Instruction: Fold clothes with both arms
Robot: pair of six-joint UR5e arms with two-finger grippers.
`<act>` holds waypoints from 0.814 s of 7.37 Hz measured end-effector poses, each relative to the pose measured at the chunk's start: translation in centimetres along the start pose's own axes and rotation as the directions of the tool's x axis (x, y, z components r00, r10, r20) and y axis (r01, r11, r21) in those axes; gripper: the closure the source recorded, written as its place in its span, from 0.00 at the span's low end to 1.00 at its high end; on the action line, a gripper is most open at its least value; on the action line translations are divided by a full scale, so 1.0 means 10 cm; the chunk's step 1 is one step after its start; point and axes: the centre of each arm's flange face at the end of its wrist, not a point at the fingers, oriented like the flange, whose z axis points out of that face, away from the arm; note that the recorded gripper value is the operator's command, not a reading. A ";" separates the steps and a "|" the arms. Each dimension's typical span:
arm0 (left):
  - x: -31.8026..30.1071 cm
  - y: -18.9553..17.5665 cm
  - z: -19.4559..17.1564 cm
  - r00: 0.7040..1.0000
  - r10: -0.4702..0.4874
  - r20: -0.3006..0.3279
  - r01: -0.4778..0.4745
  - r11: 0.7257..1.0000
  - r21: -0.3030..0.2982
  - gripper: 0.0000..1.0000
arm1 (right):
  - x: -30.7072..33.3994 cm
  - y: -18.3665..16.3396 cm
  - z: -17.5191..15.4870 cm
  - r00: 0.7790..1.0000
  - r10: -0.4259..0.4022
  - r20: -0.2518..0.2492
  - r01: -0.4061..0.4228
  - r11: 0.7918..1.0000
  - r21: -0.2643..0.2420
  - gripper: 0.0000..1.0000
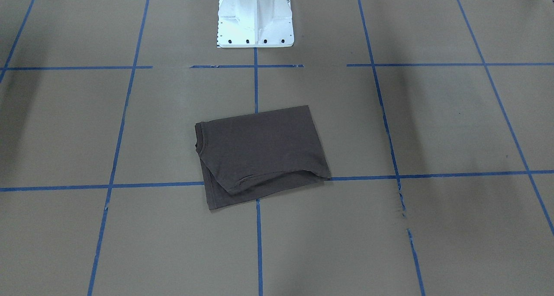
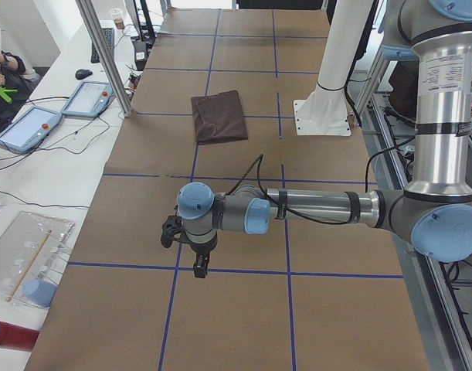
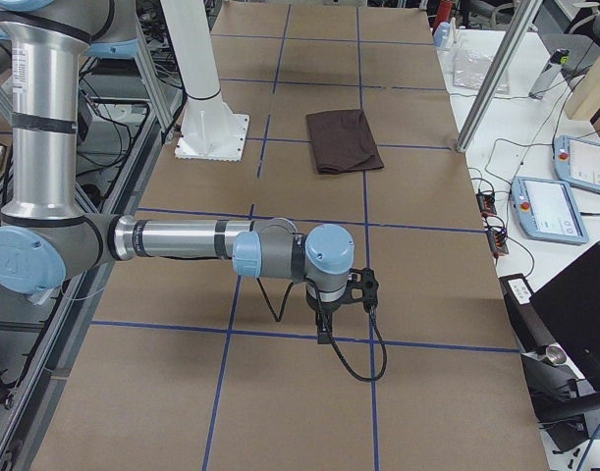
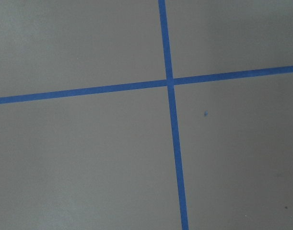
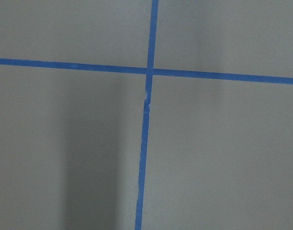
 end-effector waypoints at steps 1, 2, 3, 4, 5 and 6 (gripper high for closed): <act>-0.02 0.01 0.02 1.000 -0.004 0.000 0.004 1.000 -0.004 0.00 | -0.02 -0.02 -0.02 1.000 0.001 -0.001 -0.001 1.000 0.005 0.00; -0.03 0.01 0.03 1.000 -0.013 0.001 0.013 1.000 -0.007 0.00 | -0.06 -0.06 -0.05 1.000 0.023 -0.001 -0.023 1.000 0.011 0.00; -0.03 0.01 0.03 1.000 -0.028 0.002 0.028 1.000 -0.005 0.00 | -0.09 -0.12 -0.07 0.999 0.052 -0.002 -0.052 0.998 0.017 0.00; -0.02 0.01 0.02 0.999 -0.036 0.003 0.036 0.999 -0.002 0.00 | -0.13 -0.17 -0.08 0.998 0.065 -0.005 -0.065 0.998 0.019 0.00; -0.01 0.00 0.01 0.999 -0.037 0.004 0.037 0.999 0.001 0.00 | -0.14 -0.20 -0.07 0.998 0.067 -0.007 -0.067 0.998 0.017 0.00; 0.00 0.00 0.00 0.999 -0.037 0.005 0.037 0.999 0.003 0.00 | -0.15 -0.21 -0.06 0.998 0.066 -0.008 -0.066 0.998 0.016 0.00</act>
